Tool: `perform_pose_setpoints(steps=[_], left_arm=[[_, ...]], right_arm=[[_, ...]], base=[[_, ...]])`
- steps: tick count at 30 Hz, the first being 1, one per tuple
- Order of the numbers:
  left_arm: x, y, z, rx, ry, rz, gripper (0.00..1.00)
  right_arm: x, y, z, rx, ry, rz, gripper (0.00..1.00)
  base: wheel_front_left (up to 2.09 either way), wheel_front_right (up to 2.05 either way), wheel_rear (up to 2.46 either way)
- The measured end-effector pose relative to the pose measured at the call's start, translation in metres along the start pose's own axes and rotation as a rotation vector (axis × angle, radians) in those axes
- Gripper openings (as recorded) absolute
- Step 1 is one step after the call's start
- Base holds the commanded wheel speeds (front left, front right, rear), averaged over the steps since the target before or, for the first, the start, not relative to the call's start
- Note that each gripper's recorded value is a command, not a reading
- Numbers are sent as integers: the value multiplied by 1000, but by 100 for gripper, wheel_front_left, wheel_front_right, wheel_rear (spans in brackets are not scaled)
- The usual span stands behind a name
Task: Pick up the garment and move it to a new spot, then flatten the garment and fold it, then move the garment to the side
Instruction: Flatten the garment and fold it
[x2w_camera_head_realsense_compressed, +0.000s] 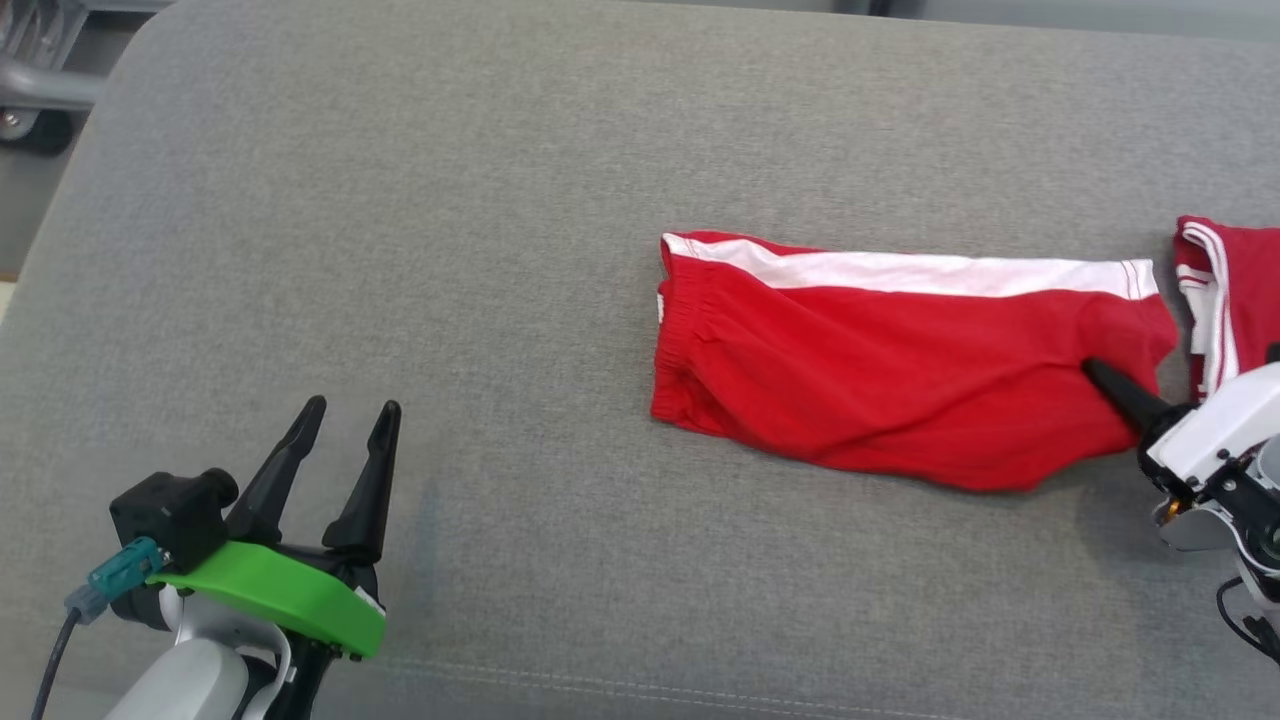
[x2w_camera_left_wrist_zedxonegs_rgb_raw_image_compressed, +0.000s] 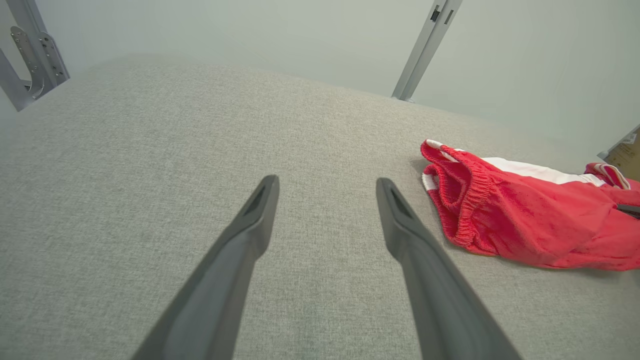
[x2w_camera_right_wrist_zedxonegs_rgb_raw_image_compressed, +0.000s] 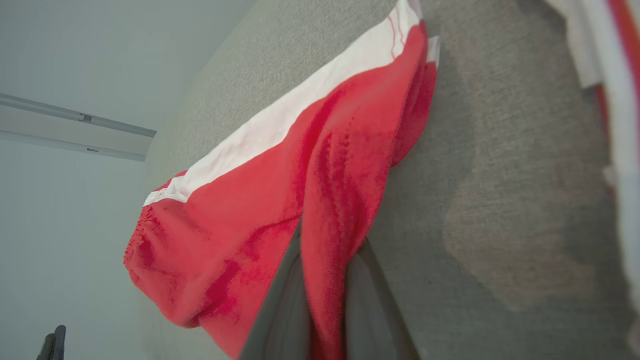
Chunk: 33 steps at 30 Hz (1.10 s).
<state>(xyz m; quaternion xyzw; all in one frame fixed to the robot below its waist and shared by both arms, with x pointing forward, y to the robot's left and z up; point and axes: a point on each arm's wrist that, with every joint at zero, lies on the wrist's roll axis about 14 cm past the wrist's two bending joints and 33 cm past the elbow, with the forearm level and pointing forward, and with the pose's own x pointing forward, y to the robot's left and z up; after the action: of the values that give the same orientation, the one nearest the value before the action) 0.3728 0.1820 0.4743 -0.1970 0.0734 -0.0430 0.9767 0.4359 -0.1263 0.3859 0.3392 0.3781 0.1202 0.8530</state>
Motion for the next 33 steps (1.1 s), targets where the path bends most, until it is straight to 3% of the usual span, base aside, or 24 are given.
perform_pose_setpoints(steps=[5,10,17,23,26,27,29,30,33], left_arm=[[6,-23,-1,-5,-1,-77,100],[9,-46,-2,-14,0,-145,100],[11,-44,-1,-4,1,-147,100],[14,-46,-7,4,25,-163,100],[16,-46,-13,8,48,-167,100],[17,-46,-15,8,53,-168,100],[19,-47,-18,15,64,-174,100],[21,-48,-18,17,65,-177,100],[23,-44,-17,22,61,-164,100]], right_arm=[[-36,-24,29,73,-187,-55,0],[-54,13,53,73,-307,80,0],[-42,112,21,-21,-213,375,0],[-20,151,1,-69,-169,427,0],[-2,153,-9,-92,-149,380,0],[3,151,-12,-107,-137,360,11],[13,150,-18,-146,-123,333,49],[17,151,-21,-170,-116,329,100],[26,164,-34,-214,-83,353,100]], base=[[0,0,0],[0,0,0],[0,0,0],[0,0,0],[0,0,0],[0,0,0],[0,0,0],[0,0,0],[0,0,0]])
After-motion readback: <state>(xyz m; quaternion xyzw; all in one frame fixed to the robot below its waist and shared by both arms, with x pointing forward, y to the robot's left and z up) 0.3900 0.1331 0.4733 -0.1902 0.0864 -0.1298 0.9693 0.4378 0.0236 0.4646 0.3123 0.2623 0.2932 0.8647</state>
